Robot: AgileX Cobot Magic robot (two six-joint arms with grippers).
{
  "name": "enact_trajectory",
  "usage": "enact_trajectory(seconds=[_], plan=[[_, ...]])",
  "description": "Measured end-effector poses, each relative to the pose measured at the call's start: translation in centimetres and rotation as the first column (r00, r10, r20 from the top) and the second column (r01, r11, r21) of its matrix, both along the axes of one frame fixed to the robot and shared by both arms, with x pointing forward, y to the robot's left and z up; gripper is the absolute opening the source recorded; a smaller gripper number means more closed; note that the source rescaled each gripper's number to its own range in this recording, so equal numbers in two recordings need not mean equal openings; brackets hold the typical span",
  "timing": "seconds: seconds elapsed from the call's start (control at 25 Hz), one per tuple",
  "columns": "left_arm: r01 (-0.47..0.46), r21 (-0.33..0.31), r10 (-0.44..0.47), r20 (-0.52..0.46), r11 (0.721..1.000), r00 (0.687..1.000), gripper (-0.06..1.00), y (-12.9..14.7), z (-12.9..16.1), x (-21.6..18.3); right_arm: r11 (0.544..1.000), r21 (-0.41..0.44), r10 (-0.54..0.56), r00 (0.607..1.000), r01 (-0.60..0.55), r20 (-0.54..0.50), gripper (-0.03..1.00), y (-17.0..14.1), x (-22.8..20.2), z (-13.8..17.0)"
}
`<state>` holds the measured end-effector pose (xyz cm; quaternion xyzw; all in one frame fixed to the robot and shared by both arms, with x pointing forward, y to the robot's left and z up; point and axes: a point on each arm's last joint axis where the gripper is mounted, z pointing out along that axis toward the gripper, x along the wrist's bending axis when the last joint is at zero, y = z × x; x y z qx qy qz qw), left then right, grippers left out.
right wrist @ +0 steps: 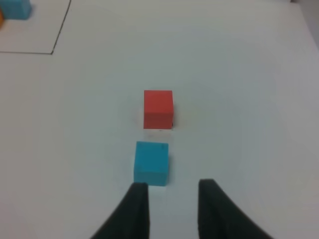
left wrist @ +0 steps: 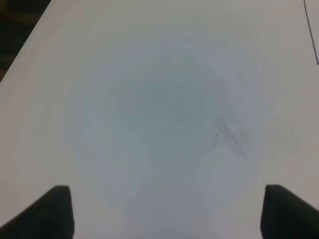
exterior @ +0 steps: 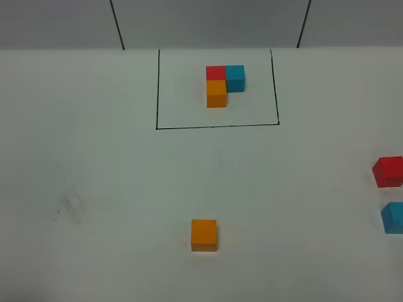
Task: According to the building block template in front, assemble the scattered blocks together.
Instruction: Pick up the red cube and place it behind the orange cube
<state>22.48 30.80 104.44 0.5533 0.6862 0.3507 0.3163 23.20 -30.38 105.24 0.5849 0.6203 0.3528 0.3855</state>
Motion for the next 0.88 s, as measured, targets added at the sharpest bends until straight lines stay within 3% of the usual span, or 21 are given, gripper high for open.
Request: enact_trajectory(seconds=[0.44,0.56,0.68,0.88], plan=[[0.000,0.000,0.000,0.000,1.000,1.000,0.72,0.0,0.0,0.0,1.000,0.025,-0.017,1.000,0.017,0.000,0.00,0.0,0.0,0.0],[0.000,0.000,0.000,0.000,1.000,1.000,0.71,0.0,0.0,0.0,0.996,0.074,-0.043,0.999,0.044,-0.014,0.08,0.0,0.5,0.4],[0.000,0.000,0.000,0.000,1.000,1.000,0.71,0.0,0.0,0.0,0.995,0.090,-0.049,0.998,0.051,-0.025,0.29,0.1,2.4,1.9],[0.000,0.000,0.000,0.001,1.000,1.000,0.71,0.0,0.0,0.0,0.995,0.059,-0.063,0.982,0.074,-0.176,0.84,0.2,7.6,3.9]])
